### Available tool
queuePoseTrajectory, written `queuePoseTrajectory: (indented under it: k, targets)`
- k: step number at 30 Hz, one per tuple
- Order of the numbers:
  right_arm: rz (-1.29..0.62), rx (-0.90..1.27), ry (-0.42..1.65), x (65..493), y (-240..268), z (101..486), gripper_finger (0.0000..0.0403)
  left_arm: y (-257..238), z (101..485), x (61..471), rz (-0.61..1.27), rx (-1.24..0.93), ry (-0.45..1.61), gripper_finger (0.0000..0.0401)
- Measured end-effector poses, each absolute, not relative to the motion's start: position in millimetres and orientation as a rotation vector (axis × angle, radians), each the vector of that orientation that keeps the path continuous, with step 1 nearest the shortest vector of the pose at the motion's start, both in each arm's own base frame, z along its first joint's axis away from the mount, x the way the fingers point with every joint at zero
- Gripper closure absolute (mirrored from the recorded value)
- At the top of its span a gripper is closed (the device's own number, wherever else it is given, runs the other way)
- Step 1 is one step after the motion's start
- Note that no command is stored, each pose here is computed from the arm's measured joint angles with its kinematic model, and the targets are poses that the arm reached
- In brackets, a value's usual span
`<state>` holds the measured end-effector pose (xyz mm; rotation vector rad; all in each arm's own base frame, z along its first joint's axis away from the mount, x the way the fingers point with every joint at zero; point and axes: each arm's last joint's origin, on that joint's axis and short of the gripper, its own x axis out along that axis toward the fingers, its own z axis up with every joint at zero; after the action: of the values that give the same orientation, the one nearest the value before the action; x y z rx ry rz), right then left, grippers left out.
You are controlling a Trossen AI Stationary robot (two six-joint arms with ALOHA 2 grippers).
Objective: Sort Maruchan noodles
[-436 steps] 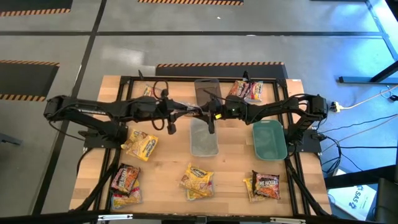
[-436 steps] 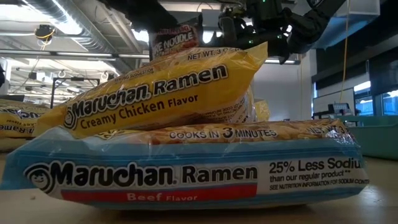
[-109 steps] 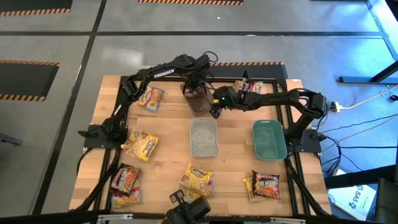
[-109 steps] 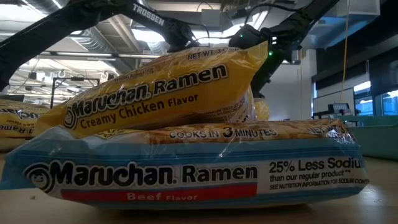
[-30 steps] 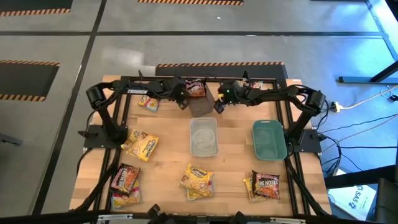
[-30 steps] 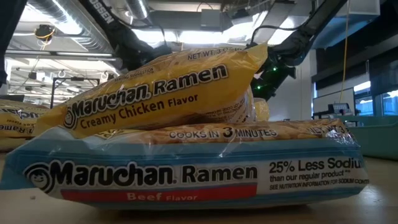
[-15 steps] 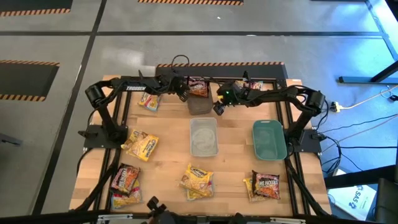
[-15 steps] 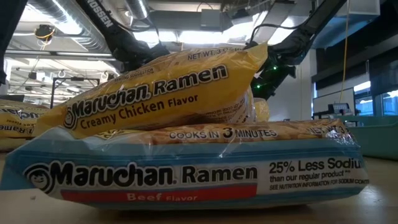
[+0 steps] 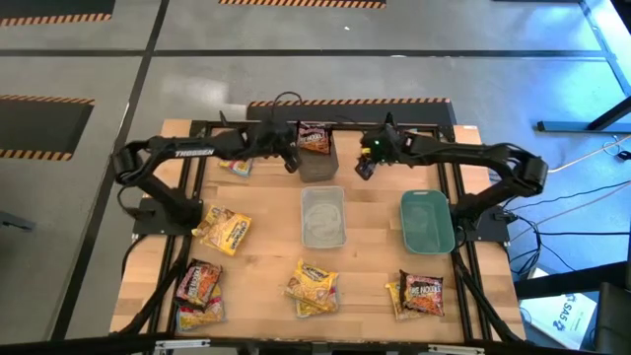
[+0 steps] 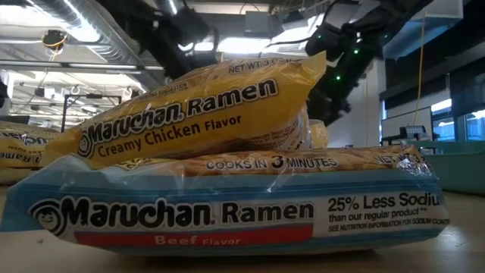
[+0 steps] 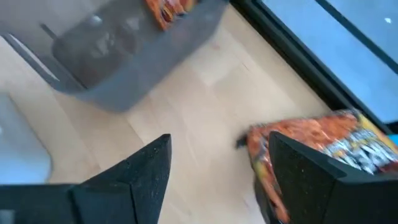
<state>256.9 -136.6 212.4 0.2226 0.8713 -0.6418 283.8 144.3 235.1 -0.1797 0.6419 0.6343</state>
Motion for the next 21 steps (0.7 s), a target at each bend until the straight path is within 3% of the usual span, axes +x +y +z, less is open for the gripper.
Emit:
queuePoseTrajectory:
  k: [11,17,21]
  targets:
    - [-0.763,0.187,0.753,211,-128,223,0.015,93,214,265,0.497,-0.103,0.483,0.0266]
    - [-0.868,0.339,0.567,174,-153,228,0.015,85,211,265,0.464,-0.071,0.435,0.0266]
    - [-0.902,0.473,0.587,157,-164,220,0.015,84,212,265,0.458,-0.068,0.424,0.0266]
